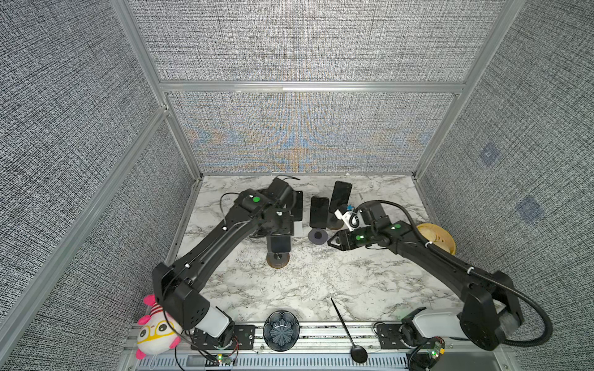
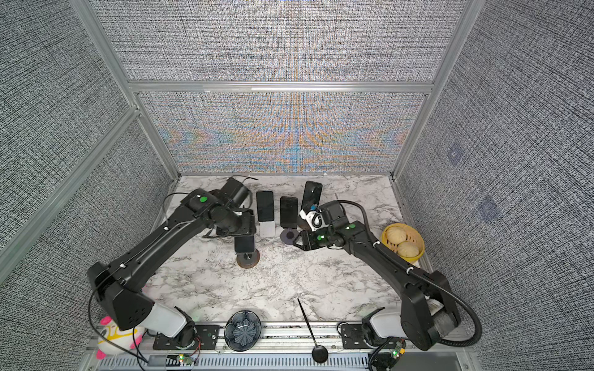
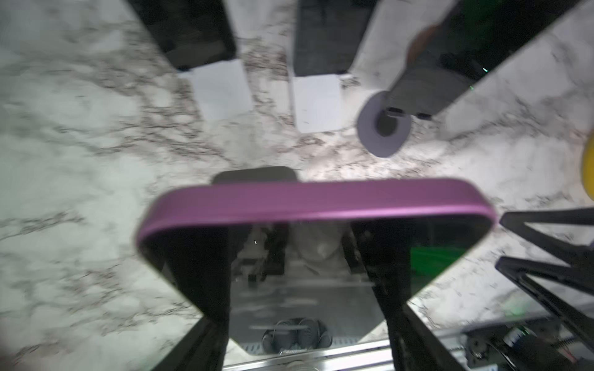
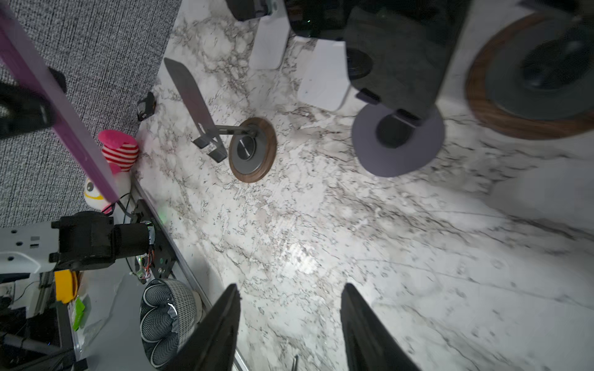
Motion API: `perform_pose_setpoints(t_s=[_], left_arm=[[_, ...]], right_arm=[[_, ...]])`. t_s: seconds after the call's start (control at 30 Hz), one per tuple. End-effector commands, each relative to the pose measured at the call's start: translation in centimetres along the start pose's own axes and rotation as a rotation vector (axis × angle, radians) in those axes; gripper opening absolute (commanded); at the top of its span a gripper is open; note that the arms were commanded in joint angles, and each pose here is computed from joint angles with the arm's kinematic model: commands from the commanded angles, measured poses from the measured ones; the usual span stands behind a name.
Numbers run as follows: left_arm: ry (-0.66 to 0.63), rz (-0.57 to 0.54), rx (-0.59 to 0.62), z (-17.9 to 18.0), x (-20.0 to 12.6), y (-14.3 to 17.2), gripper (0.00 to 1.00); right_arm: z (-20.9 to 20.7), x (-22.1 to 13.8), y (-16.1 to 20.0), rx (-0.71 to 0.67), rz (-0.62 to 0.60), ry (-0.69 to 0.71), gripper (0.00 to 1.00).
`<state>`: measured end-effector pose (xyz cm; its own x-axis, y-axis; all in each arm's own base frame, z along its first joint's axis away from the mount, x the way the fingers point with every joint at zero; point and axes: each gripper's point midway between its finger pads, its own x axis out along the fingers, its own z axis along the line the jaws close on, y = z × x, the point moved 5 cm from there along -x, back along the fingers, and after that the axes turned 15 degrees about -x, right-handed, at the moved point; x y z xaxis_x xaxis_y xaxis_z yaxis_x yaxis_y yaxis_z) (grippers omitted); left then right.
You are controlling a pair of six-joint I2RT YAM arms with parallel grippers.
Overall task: Remove the phone from the phone stand
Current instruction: Place the phone at the center of the table.
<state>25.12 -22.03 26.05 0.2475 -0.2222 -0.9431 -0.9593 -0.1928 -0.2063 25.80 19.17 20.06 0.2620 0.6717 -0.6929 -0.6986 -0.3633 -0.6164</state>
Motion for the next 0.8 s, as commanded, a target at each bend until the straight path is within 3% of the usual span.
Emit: perform_pose_setpoints(t_s=[0.0, 0.13, 0.33, 0.5, 0.77], left_arm=[[-0.004, 0.034, -0.011, -2.8, 1.6, 1.0, 0.0], [-0.011, 0.06, 0.001, -6.0, 5.2, 2.2, 0.0], [-0.068, 0.088, 0.001, -7.6, 10.3, 3.1, 0.0], [-0.152, 0.11, 0.002, -7.4, 14.3, 3.3, 0.0], [-0.227, 0.164, 0.004, -5.9, 16.5, 4.4, 0.0]], right_arm=[[-1.2, -1.7, 1.8, 0.052, 0.054, 0.068, 0.52], [-2.8, -3.2, 2.8, 0.121, 0.021, 0.145, 0.52], [-3.8, -4.5, 4.4, 0.168, -0.016, 0.205, 0.52], [-4.0, -4.5, 5.2, 0.174, -0.016, 0.212, 0.52], [-4.3, -4.7, 6.0, 0.168, -0.006, 0.252, 0.52]])
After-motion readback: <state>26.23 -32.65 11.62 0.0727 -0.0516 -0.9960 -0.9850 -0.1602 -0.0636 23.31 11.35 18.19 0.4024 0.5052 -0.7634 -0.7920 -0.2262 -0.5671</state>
